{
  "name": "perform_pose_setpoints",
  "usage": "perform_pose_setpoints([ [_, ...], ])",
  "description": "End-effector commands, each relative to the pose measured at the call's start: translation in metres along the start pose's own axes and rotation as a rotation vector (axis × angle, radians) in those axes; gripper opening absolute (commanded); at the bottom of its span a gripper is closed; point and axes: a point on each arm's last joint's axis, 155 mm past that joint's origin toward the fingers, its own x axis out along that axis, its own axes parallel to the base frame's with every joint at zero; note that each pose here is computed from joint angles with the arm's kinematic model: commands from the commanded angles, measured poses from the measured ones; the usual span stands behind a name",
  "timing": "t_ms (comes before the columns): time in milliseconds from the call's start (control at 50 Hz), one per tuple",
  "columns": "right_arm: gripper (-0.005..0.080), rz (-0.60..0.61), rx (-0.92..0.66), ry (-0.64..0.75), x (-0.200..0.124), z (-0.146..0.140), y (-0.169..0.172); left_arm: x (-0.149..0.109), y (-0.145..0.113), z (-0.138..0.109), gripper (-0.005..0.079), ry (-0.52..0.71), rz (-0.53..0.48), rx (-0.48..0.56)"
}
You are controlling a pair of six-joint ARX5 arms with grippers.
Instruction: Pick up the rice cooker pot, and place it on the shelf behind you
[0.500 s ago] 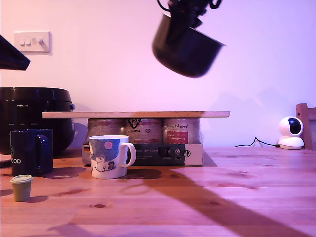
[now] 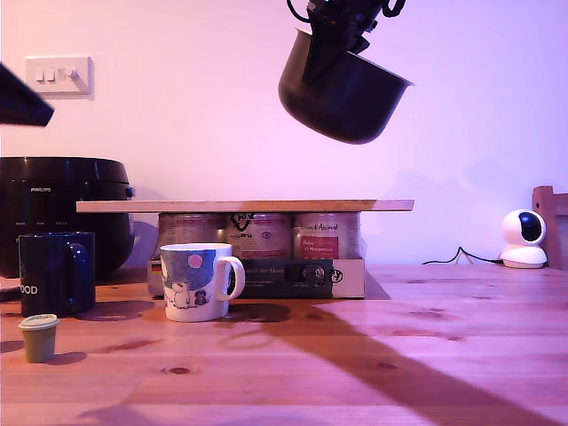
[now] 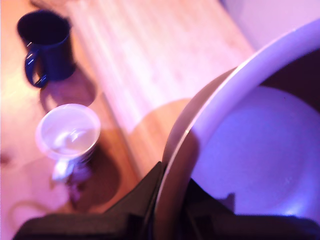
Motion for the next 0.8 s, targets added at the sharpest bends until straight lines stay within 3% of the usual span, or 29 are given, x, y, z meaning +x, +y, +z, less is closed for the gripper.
perform_pose_setpoints([
  [0, -0.0013, -0.073, -0.017, -0.083, -0.025, 0.025, -0.018, 0.002, 0.0, -0.004, -0.0019, 0.011, -0.007, -0.009],
  [280, -0.0012, -0.074, 0.006, -0.082, -0.01, 0.016, -0.029, 0.002, 0.0, -0.004, -0.0019, 0.01, -0.006, -0.007],
  [780, -0.0012, 0.027, 0.04, -0.069, 0.05, -0.005, -0.016, 0.002, 0.001, -0.003, -0.0019, 0.009, -0.002, -0.007],
])
